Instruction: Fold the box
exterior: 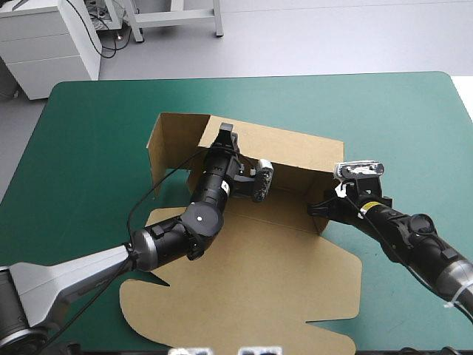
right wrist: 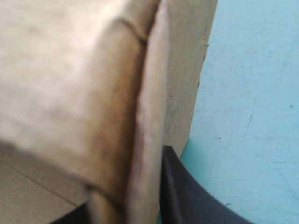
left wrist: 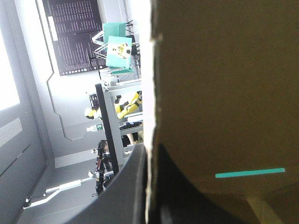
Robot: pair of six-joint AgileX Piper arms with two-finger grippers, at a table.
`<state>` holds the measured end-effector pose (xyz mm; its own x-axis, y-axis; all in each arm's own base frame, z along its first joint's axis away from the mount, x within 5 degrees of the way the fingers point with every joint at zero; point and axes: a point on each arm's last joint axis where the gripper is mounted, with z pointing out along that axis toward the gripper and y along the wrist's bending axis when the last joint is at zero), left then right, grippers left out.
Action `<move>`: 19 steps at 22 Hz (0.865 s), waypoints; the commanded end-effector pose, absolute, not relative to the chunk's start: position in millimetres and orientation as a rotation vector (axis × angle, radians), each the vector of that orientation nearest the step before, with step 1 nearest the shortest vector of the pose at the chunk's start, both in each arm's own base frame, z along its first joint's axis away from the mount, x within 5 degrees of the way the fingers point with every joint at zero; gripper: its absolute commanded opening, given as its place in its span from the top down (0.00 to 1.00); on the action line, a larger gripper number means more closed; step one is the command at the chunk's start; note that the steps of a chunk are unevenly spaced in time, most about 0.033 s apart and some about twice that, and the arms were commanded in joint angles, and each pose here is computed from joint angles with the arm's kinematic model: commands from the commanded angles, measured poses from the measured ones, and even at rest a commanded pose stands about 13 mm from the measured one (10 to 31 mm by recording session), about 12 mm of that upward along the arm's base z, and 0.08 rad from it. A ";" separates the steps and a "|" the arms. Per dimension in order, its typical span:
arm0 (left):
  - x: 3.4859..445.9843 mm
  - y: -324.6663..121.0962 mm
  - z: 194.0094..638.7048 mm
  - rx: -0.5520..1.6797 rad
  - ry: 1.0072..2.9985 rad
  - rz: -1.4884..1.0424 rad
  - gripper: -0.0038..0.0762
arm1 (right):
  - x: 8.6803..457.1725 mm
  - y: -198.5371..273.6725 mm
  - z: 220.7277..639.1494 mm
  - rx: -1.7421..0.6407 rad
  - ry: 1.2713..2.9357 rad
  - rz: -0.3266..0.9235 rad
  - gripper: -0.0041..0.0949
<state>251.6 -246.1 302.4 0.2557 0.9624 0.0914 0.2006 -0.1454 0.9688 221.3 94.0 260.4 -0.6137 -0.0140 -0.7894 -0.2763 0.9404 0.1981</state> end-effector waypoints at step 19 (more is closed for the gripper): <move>250.8 -240.7 336.9 1.446 1.028 1.078 0.38 | 244.1 101.5 290.8 -0.116 2.063 0.447 0.97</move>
<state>252.3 -245.4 306.3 0.2441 0.9659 0.0866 0.1879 -0.1347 0.9729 230.6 98.6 262.6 -0.6167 0.0269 -0.7868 -0.2600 0.9363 0.2359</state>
